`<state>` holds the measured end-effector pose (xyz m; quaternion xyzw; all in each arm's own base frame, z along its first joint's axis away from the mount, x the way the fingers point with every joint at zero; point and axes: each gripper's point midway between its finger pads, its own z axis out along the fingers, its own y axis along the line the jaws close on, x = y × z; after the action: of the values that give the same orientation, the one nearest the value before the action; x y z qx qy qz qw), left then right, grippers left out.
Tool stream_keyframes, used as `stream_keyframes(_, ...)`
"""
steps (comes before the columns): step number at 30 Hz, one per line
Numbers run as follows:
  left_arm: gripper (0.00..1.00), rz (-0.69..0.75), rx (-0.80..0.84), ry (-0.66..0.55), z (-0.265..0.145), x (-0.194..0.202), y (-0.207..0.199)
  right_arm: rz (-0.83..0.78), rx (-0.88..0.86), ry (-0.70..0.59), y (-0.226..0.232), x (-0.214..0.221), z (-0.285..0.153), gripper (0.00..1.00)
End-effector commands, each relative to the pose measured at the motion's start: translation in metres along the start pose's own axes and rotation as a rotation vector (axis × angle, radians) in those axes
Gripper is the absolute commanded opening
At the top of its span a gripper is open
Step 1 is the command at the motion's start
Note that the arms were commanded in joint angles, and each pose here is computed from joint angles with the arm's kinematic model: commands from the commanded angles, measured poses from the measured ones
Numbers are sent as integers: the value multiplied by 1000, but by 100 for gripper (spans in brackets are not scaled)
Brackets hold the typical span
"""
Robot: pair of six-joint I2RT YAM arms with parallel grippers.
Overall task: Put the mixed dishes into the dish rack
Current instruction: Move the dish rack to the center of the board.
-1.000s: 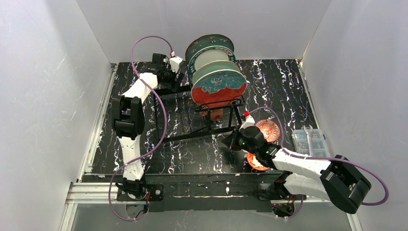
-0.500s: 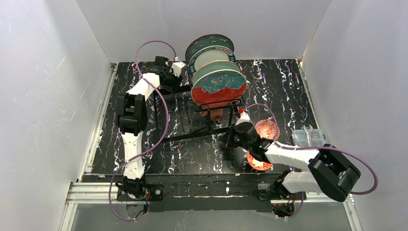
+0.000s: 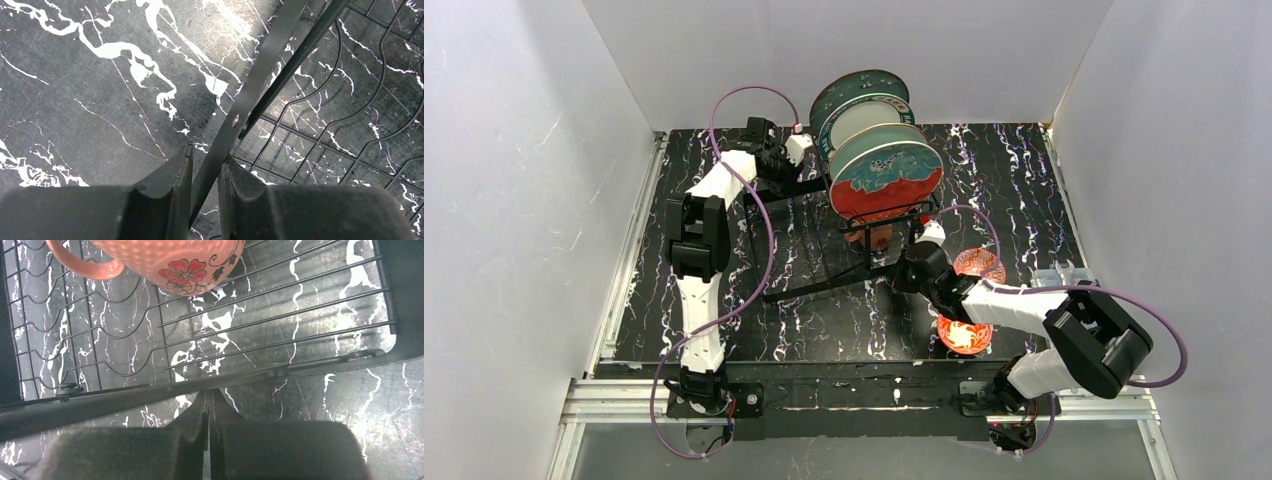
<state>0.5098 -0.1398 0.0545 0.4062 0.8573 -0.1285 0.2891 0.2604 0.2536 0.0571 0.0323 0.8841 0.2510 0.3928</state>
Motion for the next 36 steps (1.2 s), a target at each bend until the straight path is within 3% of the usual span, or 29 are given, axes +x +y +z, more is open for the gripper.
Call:
stream_keyframes(1, 0, -215, -98, 0, -4, 0, 5, -56, -36, -63, 20, -27, 7, 1)
stream_keyframes(8, 0, -266, -128, -3, -11, 5, 1, -32, -24, -91, 14, -41, 18, 1)
stream_keyframes(36, 0, -620, -187, 217, -47, 77, -52, -31, -27, -86, 10, -95, 71, 1)
